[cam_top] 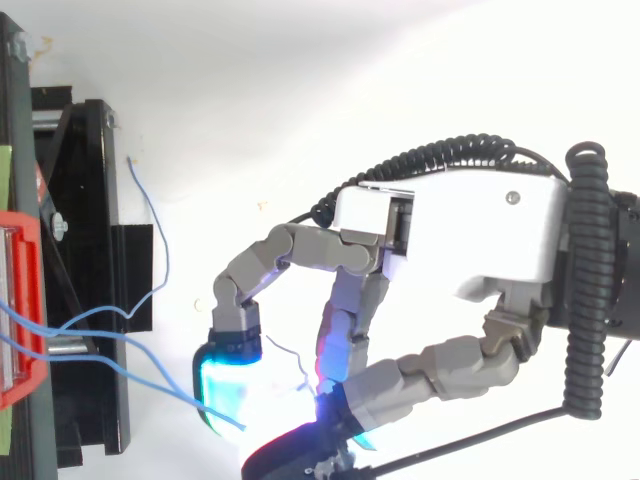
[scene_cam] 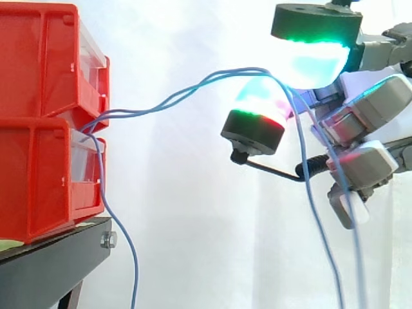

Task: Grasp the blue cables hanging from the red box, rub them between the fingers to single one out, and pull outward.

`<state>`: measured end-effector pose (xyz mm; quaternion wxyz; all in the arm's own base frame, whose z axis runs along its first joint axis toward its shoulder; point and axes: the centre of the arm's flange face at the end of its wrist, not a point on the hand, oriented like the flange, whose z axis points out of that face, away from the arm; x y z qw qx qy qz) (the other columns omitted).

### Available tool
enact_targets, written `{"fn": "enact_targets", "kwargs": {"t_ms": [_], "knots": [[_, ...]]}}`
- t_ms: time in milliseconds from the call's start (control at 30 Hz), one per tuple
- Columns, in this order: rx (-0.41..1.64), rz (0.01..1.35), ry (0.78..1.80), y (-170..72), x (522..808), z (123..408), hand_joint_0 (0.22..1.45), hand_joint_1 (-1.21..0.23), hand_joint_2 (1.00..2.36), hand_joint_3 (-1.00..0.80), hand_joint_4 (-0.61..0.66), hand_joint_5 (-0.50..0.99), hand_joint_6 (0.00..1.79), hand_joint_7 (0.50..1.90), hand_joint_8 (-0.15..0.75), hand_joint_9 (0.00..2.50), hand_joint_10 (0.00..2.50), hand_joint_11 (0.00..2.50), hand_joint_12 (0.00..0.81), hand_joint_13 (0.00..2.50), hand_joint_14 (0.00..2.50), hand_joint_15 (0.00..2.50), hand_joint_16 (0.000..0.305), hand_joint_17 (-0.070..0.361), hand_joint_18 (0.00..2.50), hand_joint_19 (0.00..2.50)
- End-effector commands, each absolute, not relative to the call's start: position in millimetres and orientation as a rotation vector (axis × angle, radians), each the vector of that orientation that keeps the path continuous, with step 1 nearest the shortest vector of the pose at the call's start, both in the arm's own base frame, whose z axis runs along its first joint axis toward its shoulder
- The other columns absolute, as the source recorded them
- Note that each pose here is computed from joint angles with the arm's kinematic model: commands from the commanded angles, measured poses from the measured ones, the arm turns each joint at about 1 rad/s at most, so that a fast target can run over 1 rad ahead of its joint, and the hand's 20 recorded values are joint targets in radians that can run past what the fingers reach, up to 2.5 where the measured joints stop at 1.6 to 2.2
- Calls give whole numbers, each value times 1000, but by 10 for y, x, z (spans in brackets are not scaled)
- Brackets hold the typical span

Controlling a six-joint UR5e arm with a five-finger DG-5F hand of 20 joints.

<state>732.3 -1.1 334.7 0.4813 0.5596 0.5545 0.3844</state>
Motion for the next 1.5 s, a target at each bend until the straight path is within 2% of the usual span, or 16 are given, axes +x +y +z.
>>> {"fn": "enact_targets", "kwargs": {"t_ms": [0, 133, 300, 500, 700, 1000, 1267, 1467], "knots": [[1371, 921, 1374, 15, 7295, 3340, 588, -780, 1012, -202, 40, -98, 928, 1085, 414, 1549, 23, 1088, 442, 1339, 24, 696, 59, 133, 1078, 425], [1381, 903, 1397, 31, 7268, 3315, 575, -754, 1010, -181, 37, -91, 924, 1092, 435, 1560, 25, 1041, 451, 1333, 23, 648, 63, 142, 1104, 399], [1374, 900, 1402, 51, 7263, 3325, 567, -749, 1006, -160, 20, -83, 918, 1101, 460, 1432, 20, 700, 463, 1112, 14, 400, 64, 144, 1099, 330], [1369, 882, 1400, 87, 7263, 3316, 556, -703, 1006, -162, 33, -85, 913, 1089, 458, 1325, 17, 574, 473, 983, 11, 333, 65, 146, 1033, 314], [1364, 880, 1401, 126, 7264, 3317, 545, -605, 1006, -171, 44, -85, 910, 1055, 458, 1301, 17, 545, 477, 949, 11, 330, 66, 148, 998, 309], [1366, 887, 1401, 160, 7263, 3317, 544, -535, 1006, -184, 54, -80, 891, 1066, 450, 1322, 15, 541, 474, 936, 11, 332, 67, 150, 977, 307], [1365, 888, 1400, 160, 7266, 3324, 551, -518, 1007, -197, 70, -74, 862, 1028, 439, 1319, 16, 515, 467, 926, 10, 315, 65, 147, 956, 314], [1375, 894, 1395, 160, 7264, 3323, 554, -516, 1008, -205, 87, -75, 844, 1066, 443, 1322, 16, 567, 468, 925, 11, 336, 65, 147, 952, 322]]}}
